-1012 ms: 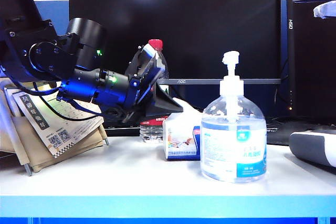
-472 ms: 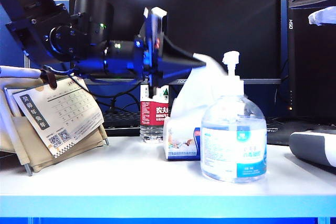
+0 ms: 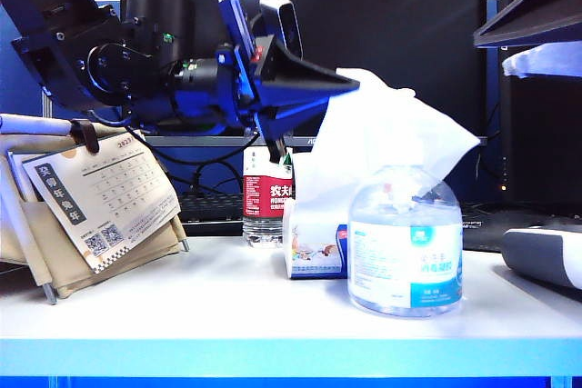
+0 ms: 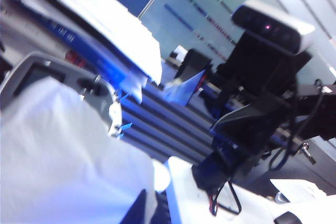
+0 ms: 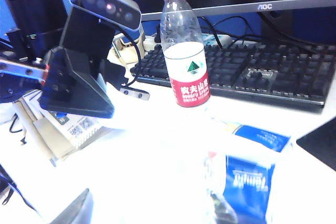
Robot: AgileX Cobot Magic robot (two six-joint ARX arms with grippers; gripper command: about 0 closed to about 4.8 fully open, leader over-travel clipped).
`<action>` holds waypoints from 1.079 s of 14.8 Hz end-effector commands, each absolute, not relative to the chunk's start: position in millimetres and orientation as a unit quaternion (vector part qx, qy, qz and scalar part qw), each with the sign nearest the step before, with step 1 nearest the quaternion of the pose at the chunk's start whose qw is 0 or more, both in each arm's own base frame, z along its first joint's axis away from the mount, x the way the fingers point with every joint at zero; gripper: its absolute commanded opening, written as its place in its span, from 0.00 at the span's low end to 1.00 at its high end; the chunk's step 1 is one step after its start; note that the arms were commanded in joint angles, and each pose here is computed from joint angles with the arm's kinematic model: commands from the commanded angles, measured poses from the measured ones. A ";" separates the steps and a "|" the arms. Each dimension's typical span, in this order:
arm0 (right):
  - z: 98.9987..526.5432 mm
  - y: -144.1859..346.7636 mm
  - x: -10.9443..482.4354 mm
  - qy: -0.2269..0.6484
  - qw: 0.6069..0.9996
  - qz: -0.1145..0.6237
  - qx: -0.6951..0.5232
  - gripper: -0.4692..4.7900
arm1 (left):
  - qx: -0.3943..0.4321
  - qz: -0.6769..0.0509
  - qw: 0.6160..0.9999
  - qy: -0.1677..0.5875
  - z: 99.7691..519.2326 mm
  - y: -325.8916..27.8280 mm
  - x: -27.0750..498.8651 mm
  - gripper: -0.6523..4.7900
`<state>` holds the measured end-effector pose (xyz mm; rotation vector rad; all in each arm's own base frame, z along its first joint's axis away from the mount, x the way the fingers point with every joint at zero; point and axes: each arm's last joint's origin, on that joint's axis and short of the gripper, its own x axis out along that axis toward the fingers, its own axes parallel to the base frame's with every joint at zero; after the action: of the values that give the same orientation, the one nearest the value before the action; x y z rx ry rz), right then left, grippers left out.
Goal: Pull out a tissue from the tissue dispenser, then press the switch of the alcohol sanitizer bottle to drop some sanitizer on the paper tissue, and finally place the treated tissue on the table.
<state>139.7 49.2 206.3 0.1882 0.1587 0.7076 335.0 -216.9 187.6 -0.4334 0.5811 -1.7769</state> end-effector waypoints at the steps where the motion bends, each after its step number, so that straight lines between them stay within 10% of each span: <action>1: 215.3 50.4 142.5 0.034 0.930 0.354 0.095 0.60 | -0.177 -0.780 0.567 0.199 209.5 -216.9 332.6 0.11; 16: 210.2 71.8 149.3 0.035 0.904 0.416 0.094 0.60 | -0.213 -0.762 0.597 0.129 286.6 -227.7 358.4 0.11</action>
<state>148.0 71.4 207.8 0.1970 0.0984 0.8581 357.9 -228.3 279.2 -0.4790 0.3279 -1.7853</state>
